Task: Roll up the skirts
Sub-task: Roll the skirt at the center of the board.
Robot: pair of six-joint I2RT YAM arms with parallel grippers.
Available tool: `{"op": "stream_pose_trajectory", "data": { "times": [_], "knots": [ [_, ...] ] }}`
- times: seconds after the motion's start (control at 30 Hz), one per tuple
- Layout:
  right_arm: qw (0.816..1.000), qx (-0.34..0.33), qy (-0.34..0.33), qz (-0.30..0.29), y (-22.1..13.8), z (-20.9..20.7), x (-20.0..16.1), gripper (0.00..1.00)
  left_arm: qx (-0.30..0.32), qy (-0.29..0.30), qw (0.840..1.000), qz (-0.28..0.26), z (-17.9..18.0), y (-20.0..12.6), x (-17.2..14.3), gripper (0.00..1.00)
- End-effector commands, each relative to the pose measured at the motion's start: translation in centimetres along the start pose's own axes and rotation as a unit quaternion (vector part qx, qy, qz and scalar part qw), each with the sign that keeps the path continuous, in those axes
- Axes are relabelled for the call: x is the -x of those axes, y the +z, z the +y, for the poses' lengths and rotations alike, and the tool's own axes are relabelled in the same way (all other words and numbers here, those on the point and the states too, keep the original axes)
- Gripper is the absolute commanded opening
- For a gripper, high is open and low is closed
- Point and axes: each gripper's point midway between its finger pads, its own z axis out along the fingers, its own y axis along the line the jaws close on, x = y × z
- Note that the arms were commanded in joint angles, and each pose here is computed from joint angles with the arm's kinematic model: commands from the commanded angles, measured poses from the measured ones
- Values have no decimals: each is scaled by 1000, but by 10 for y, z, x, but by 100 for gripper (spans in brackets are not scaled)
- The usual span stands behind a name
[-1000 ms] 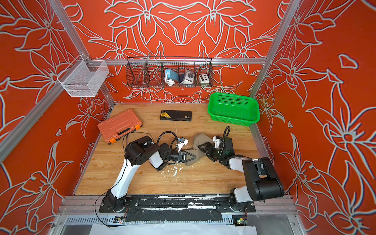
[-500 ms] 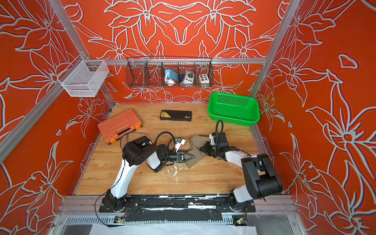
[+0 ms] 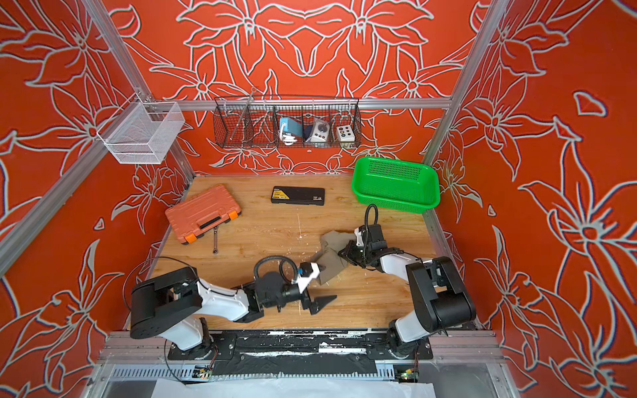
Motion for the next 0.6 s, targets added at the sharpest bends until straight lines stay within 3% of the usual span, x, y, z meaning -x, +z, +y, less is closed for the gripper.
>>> {"op": "stream_pose_trajectory", "data": {
  "times": [0.0, 0.2, 0.43, 0.57],
  "knots": [
    [1000, 5, 18, 17, 3, -1, -7, 0, 108, 205, 969, 89, 32, -6, -38, 99],
    [1000, 16, 17, 20, -4, 3, -10, 0, 98, 303, 940, 118, 20, 15, -50, 99],
    [999, 30, 23, 22, -13, 4, -16, 0, 80, 338, 924, 159, 21, 40, -81, 98],
    [999, 34, 24, 28, -18, 3, -22, 0, 86, 339, 918, 184, 31, 50, -100, 89]
  ]
}}
